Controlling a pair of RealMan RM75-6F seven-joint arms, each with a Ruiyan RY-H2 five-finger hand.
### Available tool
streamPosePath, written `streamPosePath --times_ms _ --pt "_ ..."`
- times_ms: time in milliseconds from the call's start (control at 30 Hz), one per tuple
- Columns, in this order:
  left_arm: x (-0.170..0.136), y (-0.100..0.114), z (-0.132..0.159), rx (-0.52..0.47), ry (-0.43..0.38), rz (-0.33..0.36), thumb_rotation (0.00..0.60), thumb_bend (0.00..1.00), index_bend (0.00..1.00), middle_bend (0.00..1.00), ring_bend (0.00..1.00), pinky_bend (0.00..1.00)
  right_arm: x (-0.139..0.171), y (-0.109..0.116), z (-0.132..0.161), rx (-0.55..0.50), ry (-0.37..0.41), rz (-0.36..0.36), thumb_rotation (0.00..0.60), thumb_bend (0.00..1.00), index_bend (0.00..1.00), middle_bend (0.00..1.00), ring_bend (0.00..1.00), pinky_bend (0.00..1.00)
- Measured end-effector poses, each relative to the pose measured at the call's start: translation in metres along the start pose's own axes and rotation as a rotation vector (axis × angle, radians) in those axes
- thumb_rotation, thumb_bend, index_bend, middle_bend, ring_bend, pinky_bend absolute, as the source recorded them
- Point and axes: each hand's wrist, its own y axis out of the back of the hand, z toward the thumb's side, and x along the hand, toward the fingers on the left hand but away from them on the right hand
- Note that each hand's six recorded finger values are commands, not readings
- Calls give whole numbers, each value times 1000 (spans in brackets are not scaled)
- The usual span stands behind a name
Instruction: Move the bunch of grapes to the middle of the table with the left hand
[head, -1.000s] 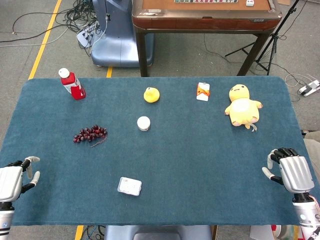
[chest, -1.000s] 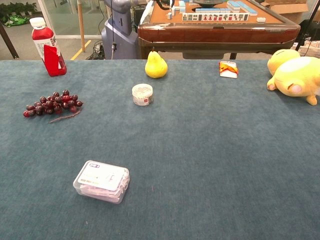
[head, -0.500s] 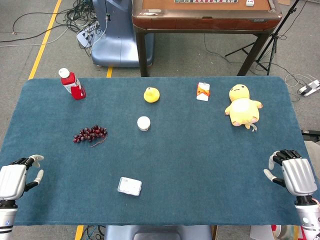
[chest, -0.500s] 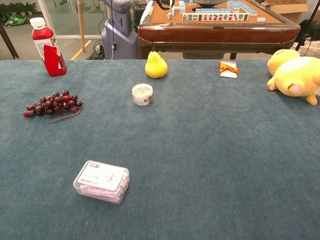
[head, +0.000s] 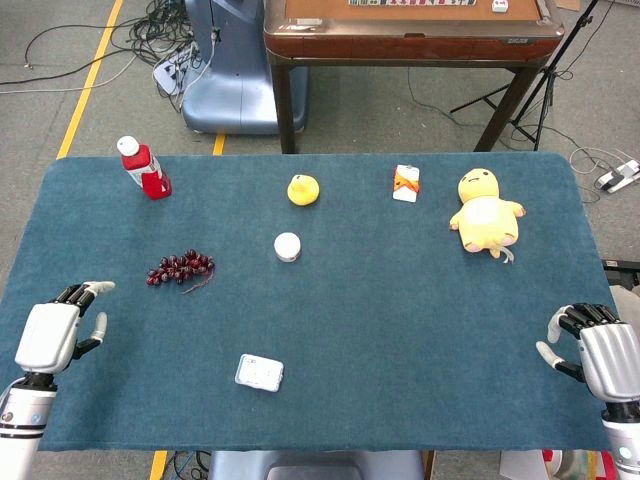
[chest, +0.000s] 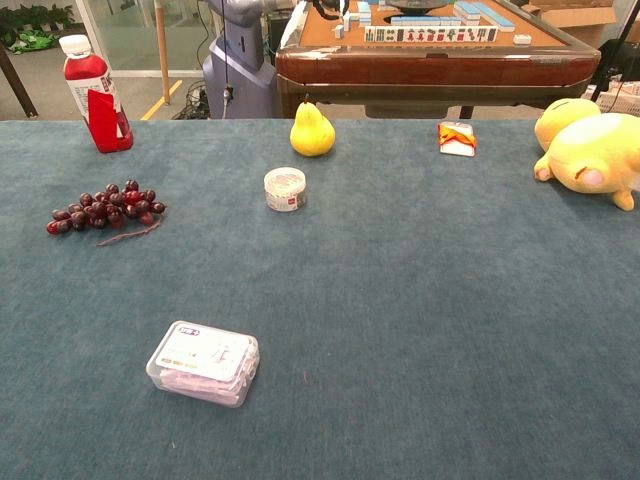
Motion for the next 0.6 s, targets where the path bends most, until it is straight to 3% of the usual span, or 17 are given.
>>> streamPosePath --times_ms 200,400,600 --pt "28 -5 13 -3 -6 -81 600 713 173 226 219 423 4 5 -3 -12 -4 -16 600 133 669 558 413 428" --pt "57 -13 28 -20 -1 -157 600 717 33 148 160 355 4 6 -5 -15 -8 -17 600 132 668 558 413 428" --pt "84 -23 51 -17 -8 -190 600 717 0 103 126 313 3 6 -5 -19 -6 -10 600 132 663 558 413 428"
